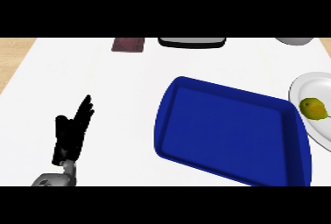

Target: Pick the pear from the tray and place it in the plate

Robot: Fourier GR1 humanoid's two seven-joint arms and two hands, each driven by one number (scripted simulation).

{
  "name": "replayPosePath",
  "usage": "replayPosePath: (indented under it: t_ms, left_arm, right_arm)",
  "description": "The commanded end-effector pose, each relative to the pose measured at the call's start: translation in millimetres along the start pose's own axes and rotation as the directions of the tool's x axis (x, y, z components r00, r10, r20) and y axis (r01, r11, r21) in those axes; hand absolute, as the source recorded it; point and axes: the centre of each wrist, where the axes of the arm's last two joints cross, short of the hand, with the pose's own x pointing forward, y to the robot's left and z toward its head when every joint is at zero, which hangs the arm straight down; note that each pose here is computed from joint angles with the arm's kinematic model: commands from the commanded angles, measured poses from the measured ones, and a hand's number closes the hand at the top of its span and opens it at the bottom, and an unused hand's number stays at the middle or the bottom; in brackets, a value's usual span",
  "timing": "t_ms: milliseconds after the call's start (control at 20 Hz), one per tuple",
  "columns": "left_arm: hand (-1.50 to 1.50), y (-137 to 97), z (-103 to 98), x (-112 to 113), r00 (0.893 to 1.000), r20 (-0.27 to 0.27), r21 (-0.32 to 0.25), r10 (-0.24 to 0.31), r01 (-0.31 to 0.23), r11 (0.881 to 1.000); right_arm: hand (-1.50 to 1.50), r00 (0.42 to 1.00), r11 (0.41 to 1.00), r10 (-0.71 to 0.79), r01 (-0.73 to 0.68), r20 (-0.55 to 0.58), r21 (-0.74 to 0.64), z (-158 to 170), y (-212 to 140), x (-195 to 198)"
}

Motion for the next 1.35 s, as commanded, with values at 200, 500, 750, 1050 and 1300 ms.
replayPosePath:
  t_ms: [200,500,750,1050,1300]
  left_arm:
    - [0.00,-9,-10,3,1.000,0.019,-0.004,-0.008,0.008,1.000]
    - [0.00,3,-4,6,1.000,0.003,-0.007,0.000,0.000,1.000]
    - [0.00,-16,-1,0,1.000,0.002,-0.012,0.011,-0.011,1.000]
    - [0.00,2,5,0,1.000,-0.006,-0.028,0.020,-0.020,0.999]
    - [0.00,-7,-4,-1,1.000,-0.002,-0.014,0.017,-0.017,1.000]
  right_arm:
    - [-1.50,0.999,1.000,-0.020,0.020,0.026,-0.005,12,-18,2]
    - [-1.50,0.998,0.998,-0.051,0.052,0.039,-0.039,30,-29,-5]
    - [-1.50,0.999,0.992,-0.040,0.042,0.022,-0.119,22,-28,0]
    - [-1.50,1.000,0.985,-0.023,0.022,-0.005,-0.170,37,-30,-9]
    - [-1.50,0.999,0.987,0.036,-0.039,-0.024,-0.157,48,-48,-3]
